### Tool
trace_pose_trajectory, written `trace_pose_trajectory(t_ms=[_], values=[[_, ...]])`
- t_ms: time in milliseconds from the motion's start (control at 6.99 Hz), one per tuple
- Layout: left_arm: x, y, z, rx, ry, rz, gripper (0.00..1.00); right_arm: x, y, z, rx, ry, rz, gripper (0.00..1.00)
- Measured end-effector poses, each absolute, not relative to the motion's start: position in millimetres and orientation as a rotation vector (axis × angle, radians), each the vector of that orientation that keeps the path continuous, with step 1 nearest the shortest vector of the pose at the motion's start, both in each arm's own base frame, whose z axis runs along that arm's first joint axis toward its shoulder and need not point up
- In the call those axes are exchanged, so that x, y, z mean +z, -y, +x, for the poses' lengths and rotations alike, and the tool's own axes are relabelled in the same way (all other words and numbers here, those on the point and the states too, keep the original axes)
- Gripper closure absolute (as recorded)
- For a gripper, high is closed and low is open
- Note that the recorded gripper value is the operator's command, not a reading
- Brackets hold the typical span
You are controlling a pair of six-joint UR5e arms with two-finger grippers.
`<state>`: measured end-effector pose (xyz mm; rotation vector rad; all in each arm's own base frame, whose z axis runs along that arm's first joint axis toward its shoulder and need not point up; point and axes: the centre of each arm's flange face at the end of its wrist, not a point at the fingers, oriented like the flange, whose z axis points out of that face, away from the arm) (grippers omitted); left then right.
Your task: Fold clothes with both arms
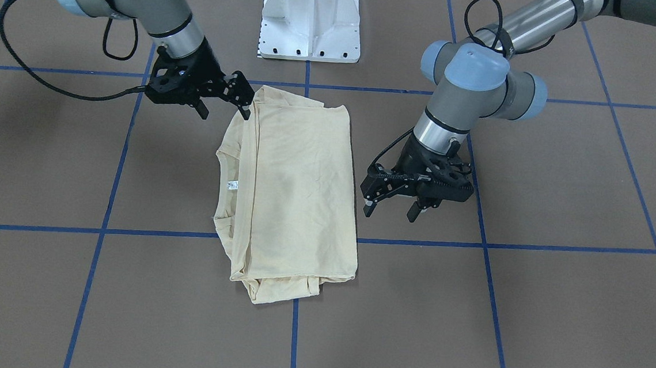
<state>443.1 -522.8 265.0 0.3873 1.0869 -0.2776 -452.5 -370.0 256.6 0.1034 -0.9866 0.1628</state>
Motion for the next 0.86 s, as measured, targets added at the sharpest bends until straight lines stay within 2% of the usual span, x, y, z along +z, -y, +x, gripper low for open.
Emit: trace_pose_trajectory(t_ms=[429,859], values=[[268,500,427,-0.273,-1.086,0.371,0.00,254,317,-513,-0.052,0.781,0.225,0.00],[269,498,428,-0.274,-1.087,0.366,0.00,276,304,-540,-0.154,0.694,0.250,0.00]])
